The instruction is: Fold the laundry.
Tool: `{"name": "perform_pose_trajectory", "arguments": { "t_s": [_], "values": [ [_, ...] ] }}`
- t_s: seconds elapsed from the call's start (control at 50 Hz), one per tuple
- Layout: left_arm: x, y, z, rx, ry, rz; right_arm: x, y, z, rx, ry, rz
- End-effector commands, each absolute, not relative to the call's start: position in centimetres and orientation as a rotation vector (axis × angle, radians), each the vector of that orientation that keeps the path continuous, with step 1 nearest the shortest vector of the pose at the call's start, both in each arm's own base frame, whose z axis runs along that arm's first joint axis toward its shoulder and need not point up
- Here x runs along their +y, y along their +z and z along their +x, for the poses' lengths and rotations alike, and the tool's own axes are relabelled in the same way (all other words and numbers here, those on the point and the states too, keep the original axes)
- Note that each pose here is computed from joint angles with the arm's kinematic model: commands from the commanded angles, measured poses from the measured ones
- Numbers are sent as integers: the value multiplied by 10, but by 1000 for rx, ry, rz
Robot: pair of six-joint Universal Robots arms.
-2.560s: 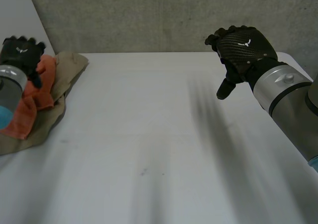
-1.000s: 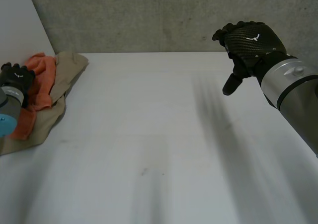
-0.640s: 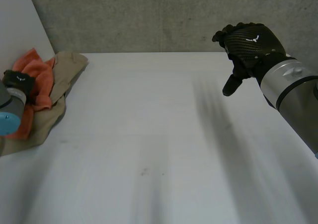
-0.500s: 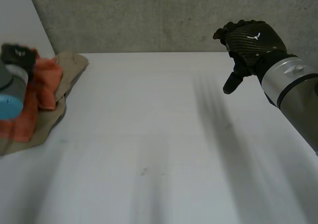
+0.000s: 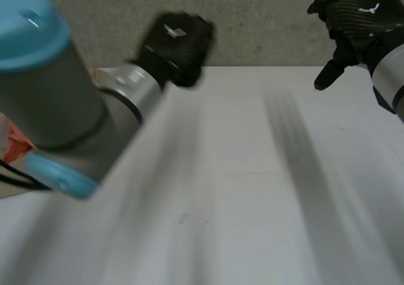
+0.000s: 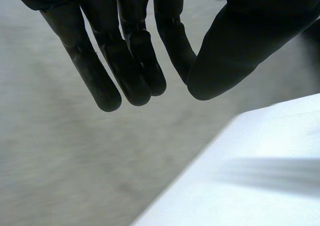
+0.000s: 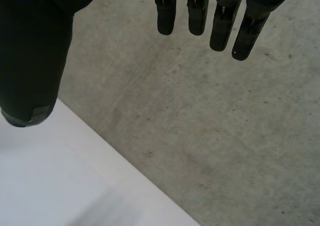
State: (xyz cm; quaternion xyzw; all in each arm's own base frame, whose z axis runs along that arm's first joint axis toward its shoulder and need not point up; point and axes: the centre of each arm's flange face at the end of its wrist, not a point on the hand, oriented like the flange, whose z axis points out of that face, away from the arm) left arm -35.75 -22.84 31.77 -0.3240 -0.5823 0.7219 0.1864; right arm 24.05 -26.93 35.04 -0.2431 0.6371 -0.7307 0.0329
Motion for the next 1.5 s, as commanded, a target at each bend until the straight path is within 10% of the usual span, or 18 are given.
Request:
{"name": "perform_pose_trajectory", "arguments": {
  "t_s": [0.02,0.38,0.66,1.3,1.5],
  "values": [
    [-203,267,-388,-1685,1861,-1027,-270,354,237,1964,-2262,-736],
    [-392,239,-227,-2292,2321,-963,-270,346,237,1987,-2239,-748],
    [-468,174,-139,-2549,2198,-1098,-271,332,240,2023,-2183,-771],
    [-488,133,-128,-2667,2050,-1075,-280,324,240,2052,-2163,-771],
    [-470,241,-162,-2373,2316,-783,-280,325,240,2050,-2167,-768]
  ]
}}
